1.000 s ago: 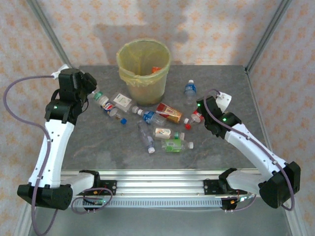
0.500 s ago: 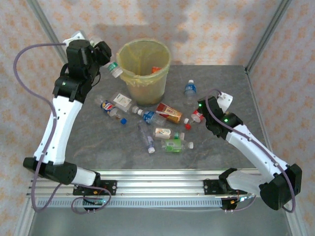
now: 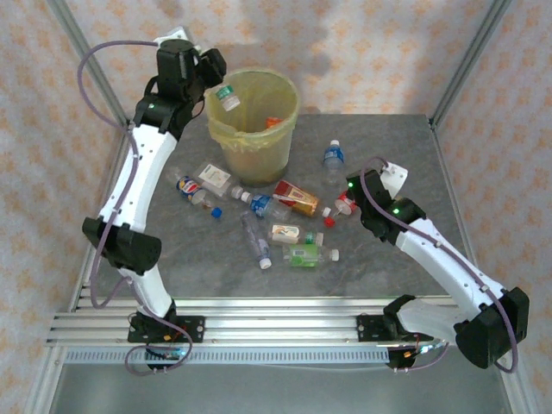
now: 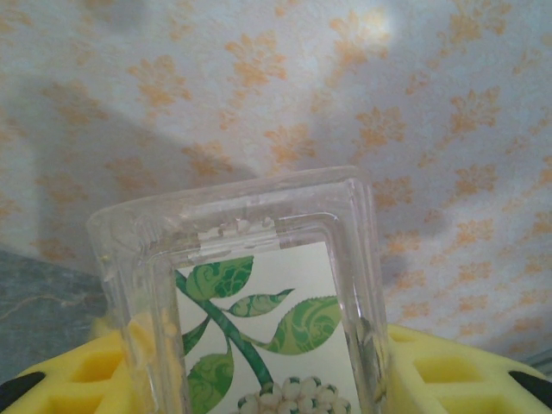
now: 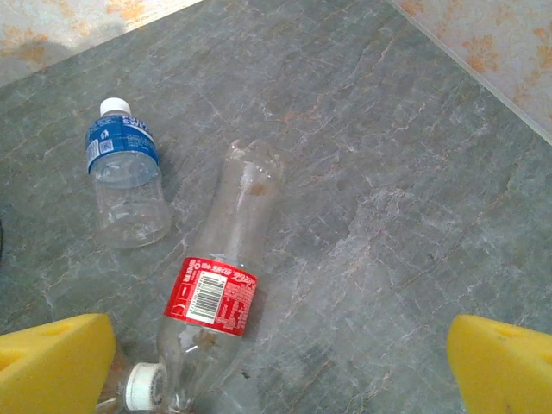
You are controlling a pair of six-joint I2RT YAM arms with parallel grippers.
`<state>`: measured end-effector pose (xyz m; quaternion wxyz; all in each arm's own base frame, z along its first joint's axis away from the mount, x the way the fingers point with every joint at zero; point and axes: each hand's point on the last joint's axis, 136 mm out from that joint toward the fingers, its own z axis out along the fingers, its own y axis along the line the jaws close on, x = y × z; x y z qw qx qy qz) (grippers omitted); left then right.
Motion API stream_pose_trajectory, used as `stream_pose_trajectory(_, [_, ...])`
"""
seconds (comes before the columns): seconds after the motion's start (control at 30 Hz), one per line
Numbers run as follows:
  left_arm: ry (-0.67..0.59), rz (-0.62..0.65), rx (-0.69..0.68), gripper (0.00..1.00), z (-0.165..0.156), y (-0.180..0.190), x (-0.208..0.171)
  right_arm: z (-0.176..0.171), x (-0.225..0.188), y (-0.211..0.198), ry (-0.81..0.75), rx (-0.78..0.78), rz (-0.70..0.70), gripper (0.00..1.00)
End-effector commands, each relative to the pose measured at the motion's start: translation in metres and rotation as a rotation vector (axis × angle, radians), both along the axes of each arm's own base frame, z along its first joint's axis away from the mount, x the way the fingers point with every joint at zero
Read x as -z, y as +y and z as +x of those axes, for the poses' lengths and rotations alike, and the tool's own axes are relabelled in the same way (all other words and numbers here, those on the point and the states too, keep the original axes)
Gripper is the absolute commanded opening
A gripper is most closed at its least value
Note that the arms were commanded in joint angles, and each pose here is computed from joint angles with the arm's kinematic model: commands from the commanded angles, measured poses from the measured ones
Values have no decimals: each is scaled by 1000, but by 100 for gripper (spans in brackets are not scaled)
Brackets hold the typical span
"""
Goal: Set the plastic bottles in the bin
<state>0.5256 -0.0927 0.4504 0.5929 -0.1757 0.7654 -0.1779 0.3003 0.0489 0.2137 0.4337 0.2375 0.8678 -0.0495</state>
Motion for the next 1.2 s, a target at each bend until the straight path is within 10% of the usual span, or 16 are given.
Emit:
stream_pose_trajectory(0.0, [-52, 46, 77, 20, 5, -20, -17, -3, -7, -4, -9, 18, 5, 99])
stream_pose_trajectory(0.87, [190, 286, 189, 21, 60, -58, 109, -2, -2, -2, 9, 16, 5, 99])
stream_pose_trajectory(1.17, [262, 316, 200, 37, 68, -60, 143, -3, -1, -3, 11, 17, 2, 99])
